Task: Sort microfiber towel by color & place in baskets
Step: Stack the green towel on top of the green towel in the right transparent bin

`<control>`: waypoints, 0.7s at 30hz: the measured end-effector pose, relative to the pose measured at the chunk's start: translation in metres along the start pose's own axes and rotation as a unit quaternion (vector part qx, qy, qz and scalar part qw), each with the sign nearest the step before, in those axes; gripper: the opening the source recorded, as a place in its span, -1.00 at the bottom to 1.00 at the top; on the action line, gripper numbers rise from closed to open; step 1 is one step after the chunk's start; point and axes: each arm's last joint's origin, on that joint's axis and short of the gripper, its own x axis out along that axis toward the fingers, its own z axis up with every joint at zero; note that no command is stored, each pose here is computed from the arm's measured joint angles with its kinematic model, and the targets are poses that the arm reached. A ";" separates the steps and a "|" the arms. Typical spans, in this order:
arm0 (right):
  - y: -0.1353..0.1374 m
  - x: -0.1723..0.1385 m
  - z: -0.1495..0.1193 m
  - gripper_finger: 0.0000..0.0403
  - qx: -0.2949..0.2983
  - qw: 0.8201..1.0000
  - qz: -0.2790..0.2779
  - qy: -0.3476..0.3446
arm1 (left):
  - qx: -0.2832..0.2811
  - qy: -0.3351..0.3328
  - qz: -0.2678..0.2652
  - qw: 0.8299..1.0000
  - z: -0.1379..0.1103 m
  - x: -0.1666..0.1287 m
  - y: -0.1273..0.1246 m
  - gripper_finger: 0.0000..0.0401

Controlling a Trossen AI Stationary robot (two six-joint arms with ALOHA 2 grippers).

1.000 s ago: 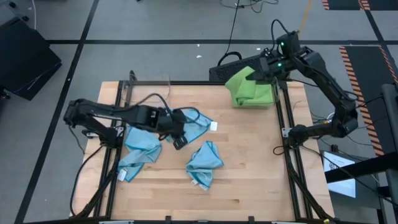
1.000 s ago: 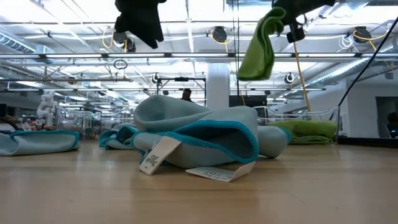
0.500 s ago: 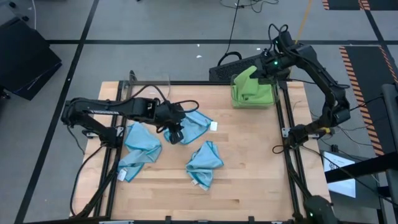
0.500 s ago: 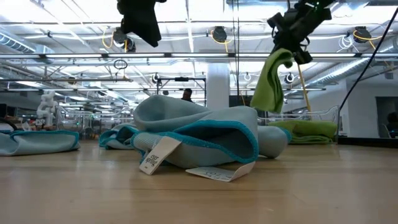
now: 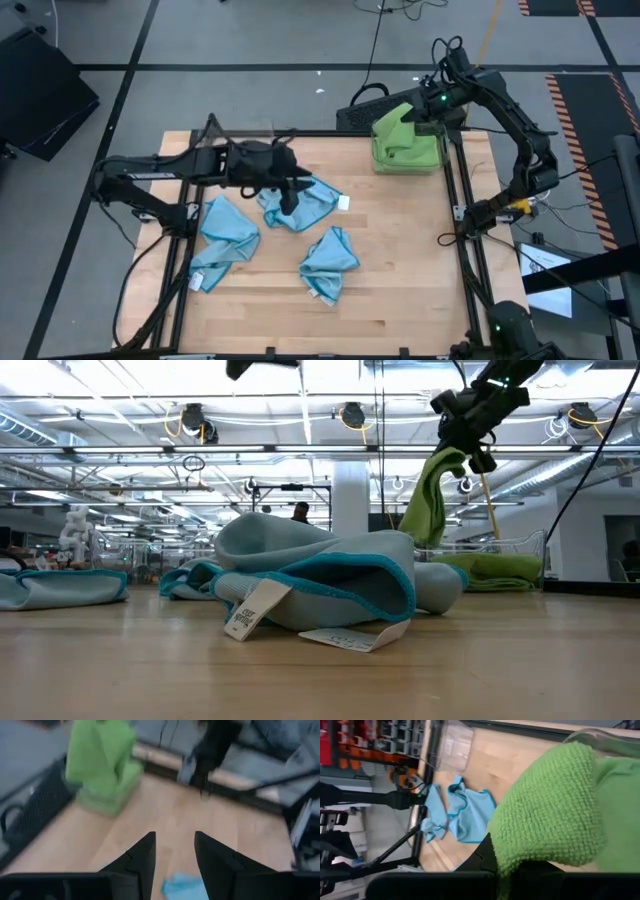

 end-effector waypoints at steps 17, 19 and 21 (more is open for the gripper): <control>-0.009 0.006 0.008 -0.99 -0.007 0.999 0.036 0.014 | -0.010 -0.033 0.022 0.999 0.010 0.003 0.019 -0.32; -0.012 0.006 0.009 -0.99 -0.010 0.999 0.033 0.013 | -0.016 -0.034 0.025 0.999 0.010 0.003 0.019 -0.32; -0.013 0.007 0.010 -0.99 -0.011 0.999 0.033 0.012 | -0.018 -0.035 0.031 0.999 0.010 0.003 0.019 -0.32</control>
